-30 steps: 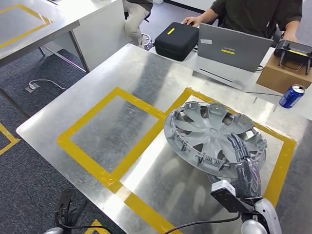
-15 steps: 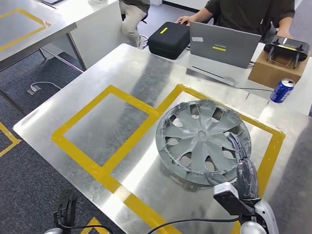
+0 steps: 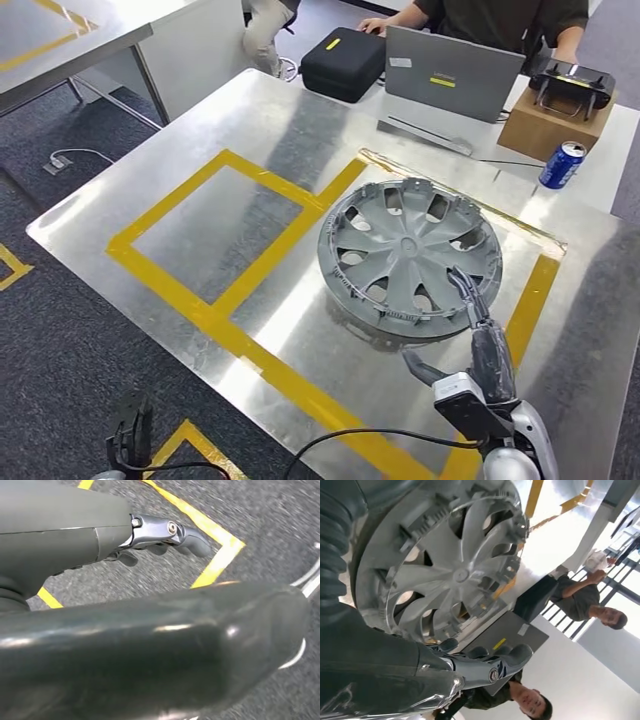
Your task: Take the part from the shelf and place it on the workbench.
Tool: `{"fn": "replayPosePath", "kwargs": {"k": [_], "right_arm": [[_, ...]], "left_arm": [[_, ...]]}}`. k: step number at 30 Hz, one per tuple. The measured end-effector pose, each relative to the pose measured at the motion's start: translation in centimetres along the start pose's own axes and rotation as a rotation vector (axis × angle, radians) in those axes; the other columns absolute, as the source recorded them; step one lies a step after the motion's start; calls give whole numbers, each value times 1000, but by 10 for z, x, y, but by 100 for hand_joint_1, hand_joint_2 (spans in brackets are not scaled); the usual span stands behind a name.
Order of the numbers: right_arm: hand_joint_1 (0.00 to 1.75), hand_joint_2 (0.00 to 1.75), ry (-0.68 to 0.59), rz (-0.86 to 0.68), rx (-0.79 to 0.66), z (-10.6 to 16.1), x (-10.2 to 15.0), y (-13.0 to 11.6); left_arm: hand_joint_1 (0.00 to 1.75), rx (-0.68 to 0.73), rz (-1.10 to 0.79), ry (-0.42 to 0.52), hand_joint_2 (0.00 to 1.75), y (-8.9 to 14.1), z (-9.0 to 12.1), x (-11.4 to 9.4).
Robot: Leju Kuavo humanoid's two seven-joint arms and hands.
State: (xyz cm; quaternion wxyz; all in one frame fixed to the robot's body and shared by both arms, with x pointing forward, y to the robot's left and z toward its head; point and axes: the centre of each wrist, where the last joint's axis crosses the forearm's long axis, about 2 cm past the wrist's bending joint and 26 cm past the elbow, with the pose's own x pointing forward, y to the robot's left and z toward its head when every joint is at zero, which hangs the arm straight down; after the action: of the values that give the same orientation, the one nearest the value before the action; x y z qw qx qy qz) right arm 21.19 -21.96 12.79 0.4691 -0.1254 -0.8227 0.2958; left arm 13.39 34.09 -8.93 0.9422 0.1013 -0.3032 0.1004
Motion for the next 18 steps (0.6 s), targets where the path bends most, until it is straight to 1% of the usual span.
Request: {"fn": "replayPosePath", "kwargs": {"k": [6,10,14,18], "right_arm": [[0,175,-13,-69,17,1,1,2],[0,0,-19,-100,19,0,2,3],[0,0,-21,-122,13,-3,4,5],[0,0,-14,-134,29,-6,5,12]], "left_arm": [[0,3,8,2,0,2,1,-2],[0,4,17,6,0,2,2,-5],[0,1,25,7,0,-2,3,-7],[0,9,27,11,0,-1,3,-9]]}}
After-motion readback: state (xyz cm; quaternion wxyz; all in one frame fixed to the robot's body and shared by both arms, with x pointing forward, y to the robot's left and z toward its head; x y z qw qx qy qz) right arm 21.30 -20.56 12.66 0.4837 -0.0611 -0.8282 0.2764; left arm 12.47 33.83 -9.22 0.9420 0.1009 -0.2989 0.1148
